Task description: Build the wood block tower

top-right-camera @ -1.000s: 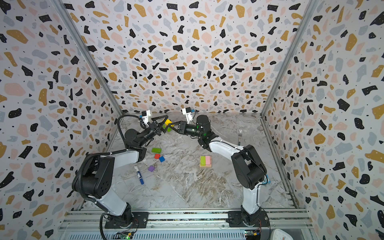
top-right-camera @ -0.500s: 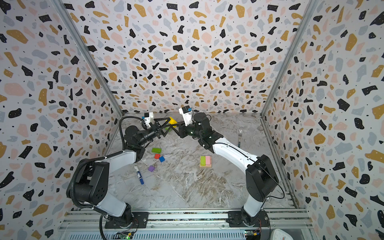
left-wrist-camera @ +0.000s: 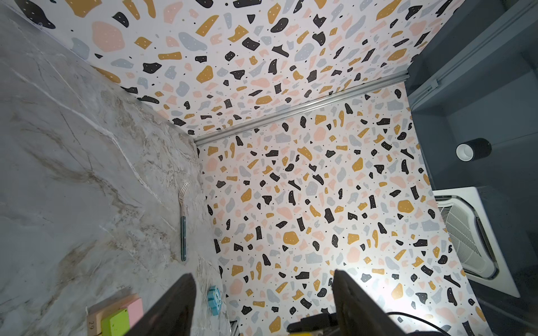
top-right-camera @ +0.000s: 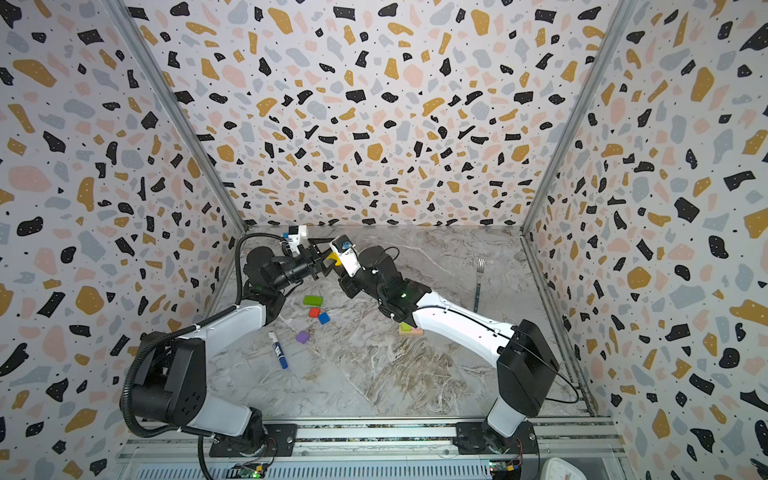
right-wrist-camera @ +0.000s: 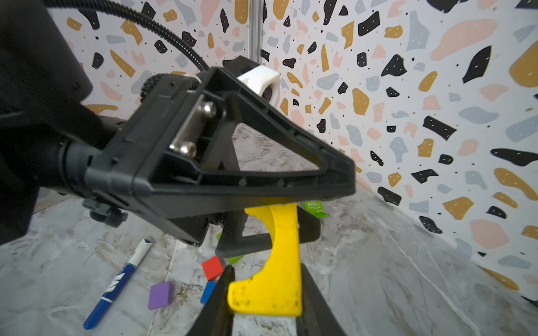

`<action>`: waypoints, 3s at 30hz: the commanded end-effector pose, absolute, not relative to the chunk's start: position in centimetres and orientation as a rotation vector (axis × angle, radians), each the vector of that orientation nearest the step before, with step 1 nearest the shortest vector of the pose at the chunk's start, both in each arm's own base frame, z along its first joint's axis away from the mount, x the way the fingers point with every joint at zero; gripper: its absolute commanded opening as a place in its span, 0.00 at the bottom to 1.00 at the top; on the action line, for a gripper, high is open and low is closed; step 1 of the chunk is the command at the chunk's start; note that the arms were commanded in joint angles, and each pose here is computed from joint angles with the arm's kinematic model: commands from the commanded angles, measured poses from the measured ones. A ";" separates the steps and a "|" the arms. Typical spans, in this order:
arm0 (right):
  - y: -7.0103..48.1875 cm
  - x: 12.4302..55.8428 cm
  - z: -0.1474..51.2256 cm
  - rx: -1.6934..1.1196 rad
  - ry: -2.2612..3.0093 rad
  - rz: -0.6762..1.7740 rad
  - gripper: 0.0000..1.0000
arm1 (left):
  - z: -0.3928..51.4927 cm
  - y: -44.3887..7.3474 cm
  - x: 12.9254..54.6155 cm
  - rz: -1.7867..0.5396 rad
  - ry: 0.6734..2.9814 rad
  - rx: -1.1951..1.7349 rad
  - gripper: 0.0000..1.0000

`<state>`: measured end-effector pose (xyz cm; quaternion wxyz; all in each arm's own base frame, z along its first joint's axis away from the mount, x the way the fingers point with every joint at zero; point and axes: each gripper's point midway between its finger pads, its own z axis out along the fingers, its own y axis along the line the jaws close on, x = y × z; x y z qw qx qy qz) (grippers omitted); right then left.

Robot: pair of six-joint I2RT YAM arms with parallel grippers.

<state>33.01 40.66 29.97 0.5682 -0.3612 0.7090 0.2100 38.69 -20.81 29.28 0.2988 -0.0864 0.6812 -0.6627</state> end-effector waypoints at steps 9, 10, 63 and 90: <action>39.3 32.9 31.3 -0.830 1.594 0.288 0.27 | 30.5 -21.0 38.3 -1.710 1.830 -0.148 0.55; 39.2 32.9 31.3 -0.826 1.592 0.289 0.27 | 30.5 -21.0 38.3 -1.710 1.830 -0.147 0.54; 33.3 31.5 35.8 -1.027 1.694 1.247 0.82 | 39.1 -22.0 36.2 -1.709 1.396 0.372 0.18; 38.2 29.3 38.4 -1.152 1.532 1.567 0.64 | 38.8 -23.2 34.5 -1.664 1.432 0.446 0.18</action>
